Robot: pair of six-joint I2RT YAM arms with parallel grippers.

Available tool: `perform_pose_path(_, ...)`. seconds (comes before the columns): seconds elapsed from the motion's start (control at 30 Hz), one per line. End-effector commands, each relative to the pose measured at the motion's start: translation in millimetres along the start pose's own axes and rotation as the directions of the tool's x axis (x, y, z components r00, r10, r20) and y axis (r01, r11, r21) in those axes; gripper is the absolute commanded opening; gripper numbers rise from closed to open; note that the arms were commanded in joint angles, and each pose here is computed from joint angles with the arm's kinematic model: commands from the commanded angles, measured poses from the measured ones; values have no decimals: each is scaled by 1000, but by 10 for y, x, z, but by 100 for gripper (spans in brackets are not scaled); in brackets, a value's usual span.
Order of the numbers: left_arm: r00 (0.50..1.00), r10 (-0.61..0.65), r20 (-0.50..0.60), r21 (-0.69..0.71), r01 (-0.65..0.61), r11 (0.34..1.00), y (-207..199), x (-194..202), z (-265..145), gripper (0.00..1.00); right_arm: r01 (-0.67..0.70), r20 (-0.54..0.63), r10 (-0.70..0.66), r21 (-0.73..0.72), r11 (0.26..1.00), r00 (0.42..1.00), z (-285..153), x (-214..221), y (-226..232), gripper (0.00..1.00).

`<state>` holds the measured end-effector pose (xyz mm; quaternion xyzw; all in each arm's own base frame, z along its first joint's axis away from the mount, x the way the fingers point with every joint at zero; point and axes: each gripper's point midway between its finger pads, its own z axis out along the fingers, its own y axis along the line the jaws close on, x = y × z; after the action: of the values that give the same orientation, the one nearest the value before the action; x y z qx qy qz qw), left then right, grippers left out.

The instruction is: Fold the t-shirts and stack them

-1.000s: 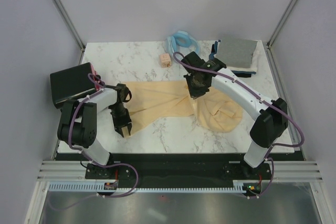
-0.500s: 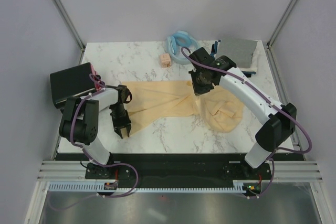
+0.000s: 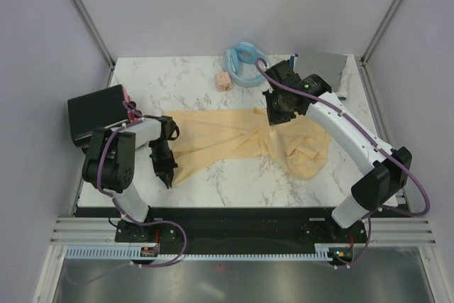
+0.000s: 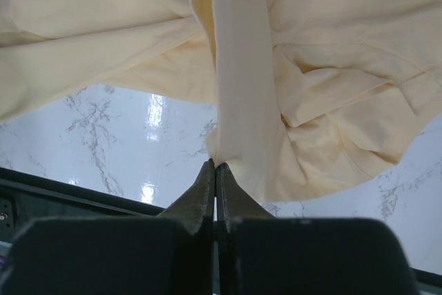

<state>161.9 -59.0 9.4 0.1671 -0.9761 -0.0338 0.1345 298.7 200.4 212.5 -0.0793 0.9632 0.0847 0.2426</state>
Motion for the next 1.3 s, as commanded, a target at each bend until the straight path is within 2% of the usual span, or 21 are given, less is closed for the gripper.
perform_pose_path(0.0, 993, -7, 115, 16, 6, 1000, -52, -217, -79, 2, -57, 80, 51, 79, 995, 995, -171, -63, -218, 0)
perform_pose_path(0.13, 982, -29, 185, 57, 19, 998, -82, -255, -325, 2, -116, 120, 93, 201, 973, 988, -270, -74, -506, 0)
perform_pose_path(0.3, 943, -50, 328, 145, 2, 989, -182, -401, -823, 2, -229, 254, 144, 344, 911, 956, -579, -225, -857, 0)
perform_pose_path(0.43, 885, -96, 456, 164, 23, 986, -137, -534, -1215, 2, -312, 346, 180, 378, 872, 921, -808, -248, -1009, 0)
perform_pose_path(0.57, 848, -137, 512, 181, 49, 982, -102, -586, -1383, 2, -350, 379, 192, 410, 842, 905, -865, -154, -1139, 0)
perform_pose_path(0.77, 775, -200, 600, 209, 90, 974, 18, -598, -1659, 2, -441, 458, 253, 370, 818, 852, -1067, 10, -1244, 0)
perform_pose_path(0.97, 709, -266, 653, 236, 144, 961, 193, -515, -1805, 2, -523, 489, 370, 222, 823, 790, -1168, 327, -1206, 0)
perform_pose_path(1.1, 659, -305, 687, 269, 158, 950, 292, -439, -1892, 2, -545, 534, 398, 145, 826, 746, -1388, 448, -1247, 0)
perform_pose_path(1.27, 631, -322, 706, 287, 161, 944, 379, -338, -1959, 2, -526, 531, 389, 131, 840, 753, -1511, 530, -1255, 0)
